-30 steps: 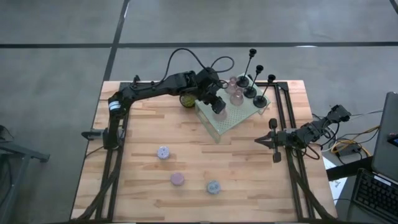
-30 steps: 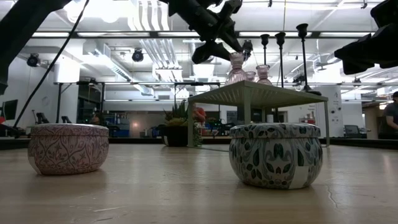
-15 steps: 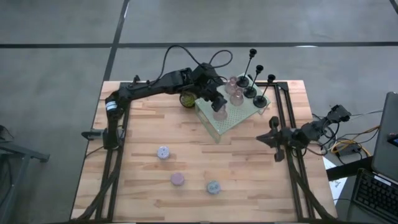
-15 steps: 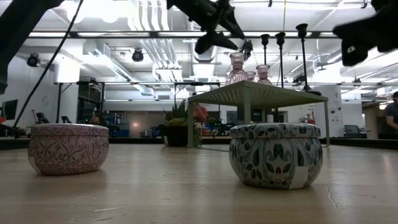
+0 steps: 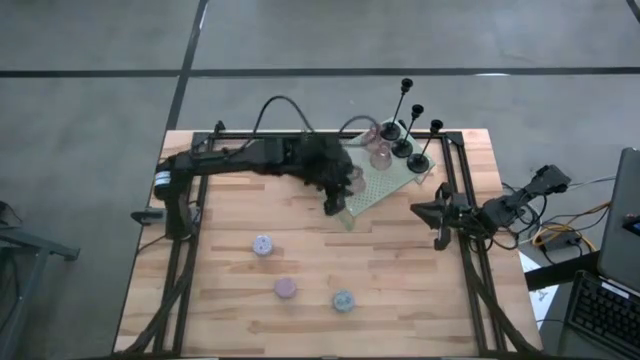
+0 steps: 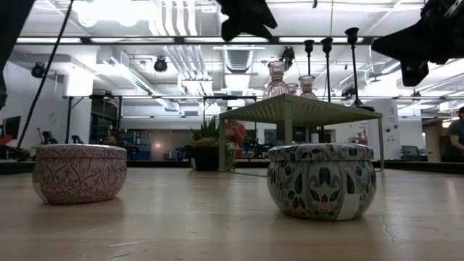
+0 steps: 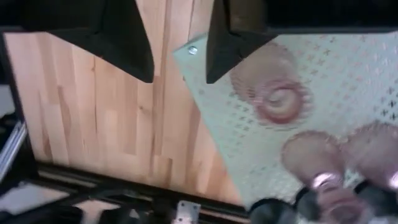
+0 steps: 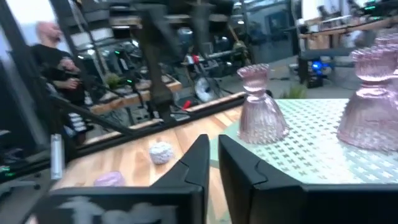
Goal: Pick & Place candle stick holders
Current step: Put the pink candle holder on the shelf aligned with the other pink candle holders
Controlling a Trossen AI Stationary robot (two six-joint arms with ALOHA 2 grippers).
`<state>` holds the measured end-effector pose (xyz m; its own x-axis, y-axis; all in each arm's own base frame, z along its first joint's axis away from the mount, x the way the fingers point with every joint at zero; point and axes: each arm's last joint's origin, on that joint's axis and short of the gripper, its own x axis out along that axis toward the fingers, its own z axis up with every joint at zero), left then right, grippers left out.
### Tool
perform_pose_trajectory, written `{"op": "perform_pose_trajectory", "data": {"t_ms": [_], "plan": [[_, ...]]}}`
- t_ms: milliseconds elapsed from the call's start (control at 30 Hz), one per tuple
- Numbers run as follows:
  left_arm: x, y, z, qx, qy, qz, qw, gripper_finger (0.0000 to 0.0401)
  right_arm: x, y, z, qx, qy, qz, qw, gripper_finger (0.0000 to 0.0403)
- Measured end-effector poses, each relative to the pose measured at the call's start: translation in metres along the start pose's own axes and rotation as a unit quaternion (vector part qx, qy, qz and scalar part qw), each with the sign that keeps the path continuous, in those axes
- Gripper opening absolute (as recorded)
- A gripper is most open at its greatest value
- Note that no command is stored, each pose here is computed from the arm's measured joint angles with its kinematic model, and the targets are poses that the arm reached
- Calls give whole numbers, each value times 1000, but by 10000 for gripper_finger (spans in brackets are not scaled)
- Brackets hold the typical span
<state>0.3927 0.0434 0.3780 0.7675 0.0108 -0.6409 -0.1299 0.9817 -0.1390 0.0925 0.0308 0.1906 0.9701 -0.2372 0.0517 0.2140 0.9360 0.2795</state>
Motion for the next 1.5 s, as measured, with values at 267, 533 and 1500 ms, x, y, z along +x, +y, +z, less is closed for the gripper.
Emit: {"op": "perform_pose_trajectory", "data": {"t_ms": [267, 533, 1500], "plan": [[-32, -37, -35, 43, -107, -38, 993, 18, 14, 5, -7, 0, 18, -37, 999, 137], [-69, -46, -117, 80, -236, -93, 964, 13, 37, 11, -1, -47, 34, -88, 994, 209], [-101, -4, -289, 34, -320, -111, 940, 14, 152, 2, 12, -114, 84, -176, 974, 212]]}}
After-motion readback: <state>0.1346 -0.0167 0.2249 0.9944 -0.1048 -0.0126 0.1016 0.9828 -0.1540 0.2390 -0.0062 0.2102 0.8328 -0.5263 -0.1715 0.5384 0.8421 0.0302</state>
